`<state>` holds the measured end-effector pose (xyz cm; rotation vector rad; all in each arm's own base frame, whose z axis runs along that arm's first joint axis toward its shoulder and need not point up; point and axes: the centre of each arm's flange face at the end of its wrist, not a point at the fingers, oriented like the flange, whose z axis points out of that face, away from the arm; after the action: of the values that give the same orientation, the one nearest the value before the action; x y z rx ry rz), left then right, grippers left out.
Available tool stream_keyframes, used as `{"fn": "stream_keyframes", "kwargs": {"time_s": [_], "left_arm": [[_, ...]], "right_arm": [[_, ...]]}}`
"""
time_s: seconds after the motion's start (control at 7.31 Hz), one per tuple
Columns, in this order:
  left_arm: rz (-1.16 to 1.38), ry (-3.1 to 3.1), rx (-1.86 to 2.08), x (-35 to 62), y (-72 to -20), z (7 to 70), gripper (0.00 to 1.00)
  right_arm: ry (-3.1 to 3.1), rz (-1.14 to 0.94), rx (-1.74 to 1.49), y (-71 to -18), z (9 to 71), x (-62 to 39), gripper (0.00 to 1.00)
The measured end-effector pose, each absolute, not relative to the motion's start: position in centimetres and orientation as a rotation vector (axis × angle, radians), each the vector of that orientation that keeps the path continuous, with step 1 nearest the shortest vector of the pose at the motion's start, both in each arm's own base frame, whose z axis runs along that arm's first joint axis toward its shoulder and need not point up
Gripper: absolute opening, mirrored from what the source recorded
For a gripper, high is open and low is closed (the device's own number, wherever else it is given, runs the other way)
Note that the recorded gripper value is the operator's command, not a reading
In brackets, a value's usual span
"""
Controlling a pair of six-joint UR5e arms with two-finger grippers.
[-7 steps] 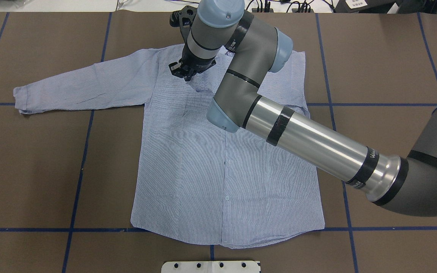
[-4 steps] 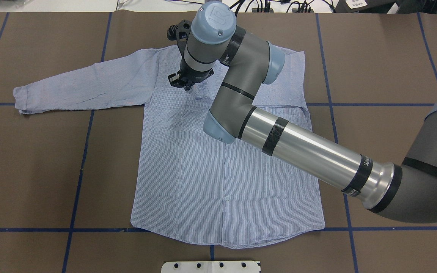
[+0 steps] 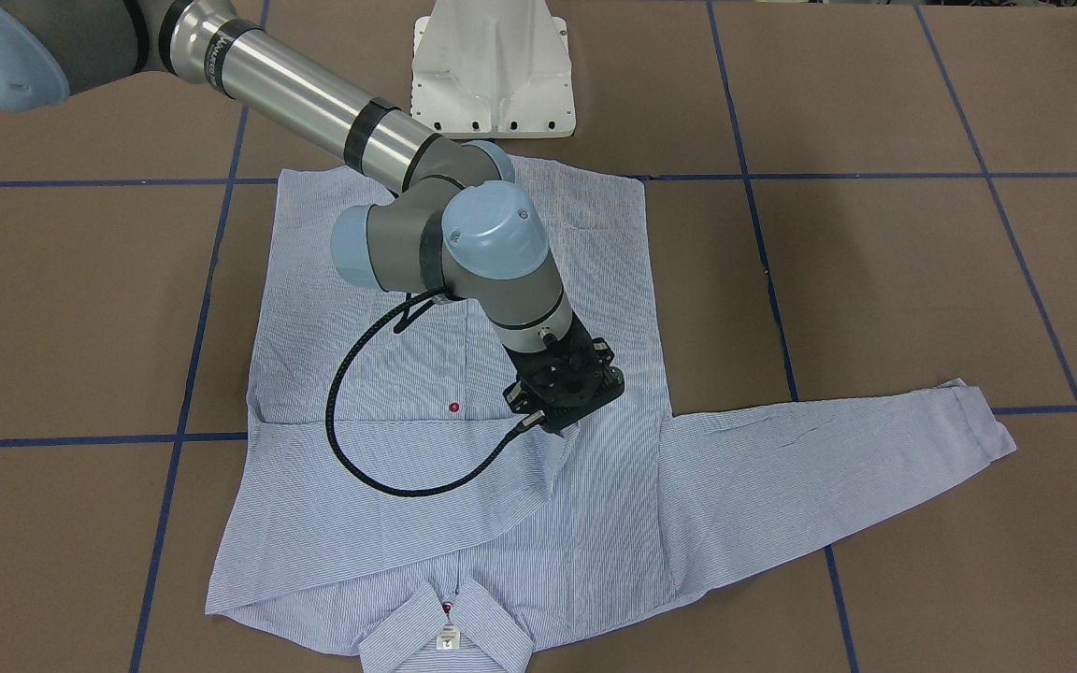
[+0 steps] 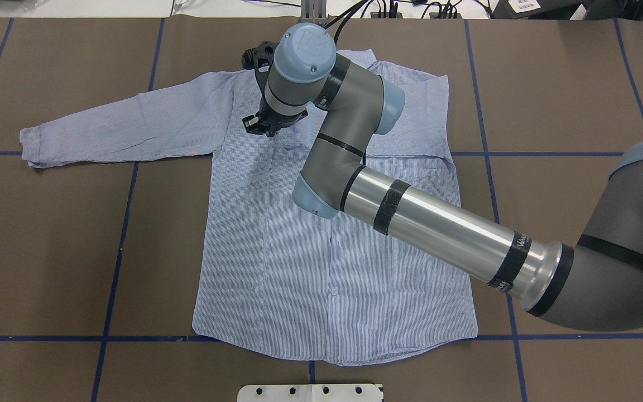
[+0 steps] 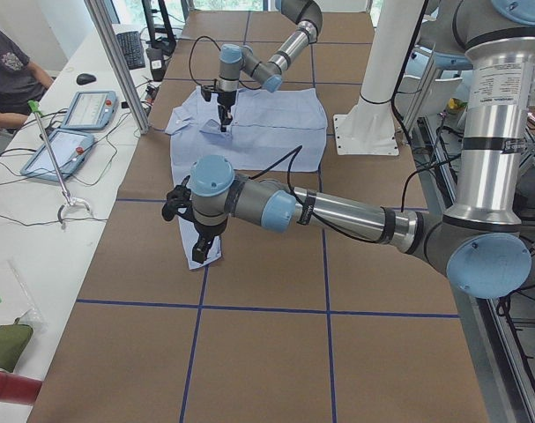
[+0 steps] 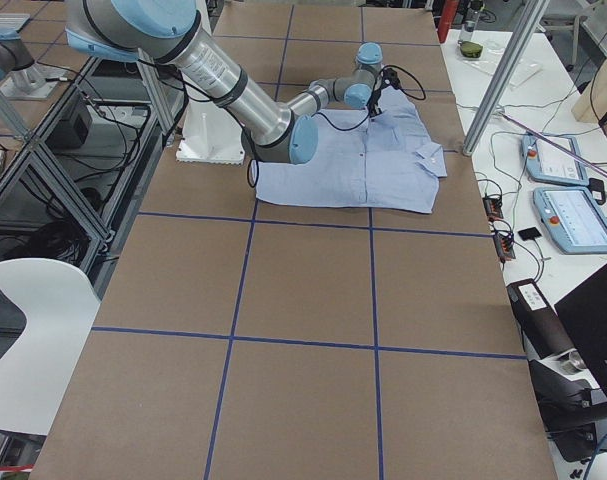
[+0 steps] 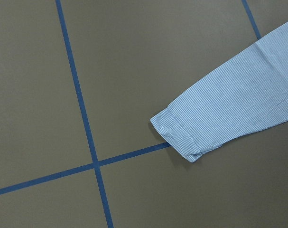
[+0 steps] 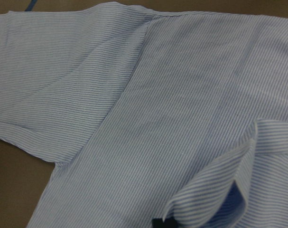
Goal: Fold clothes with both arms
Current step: 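Lay the sleeve across the chest near the collar and release it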
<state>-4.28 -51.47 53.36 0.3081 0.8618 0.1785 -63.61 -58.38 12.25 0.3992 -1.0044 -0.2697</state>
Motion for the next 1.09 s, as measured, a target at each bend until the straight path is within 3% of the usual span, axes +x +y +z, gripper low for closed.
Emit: {"fn": "stream_keyframes", "kwargs": {"time_s": [0.55,1.09], "left_arm": [[0.172,0.862,0.298,-4.3,-51.6,53.8,1.00],[0.007,0.831,0.293,-1.0,-52.6,52.8,1.00]], "right_arm": [[-1.027,-0.167,0.414,-55.9,10.3,-65.9,0.99],[-0.972,0.006,0.278,-53.8,7.1,-60.8,0.99]]}}
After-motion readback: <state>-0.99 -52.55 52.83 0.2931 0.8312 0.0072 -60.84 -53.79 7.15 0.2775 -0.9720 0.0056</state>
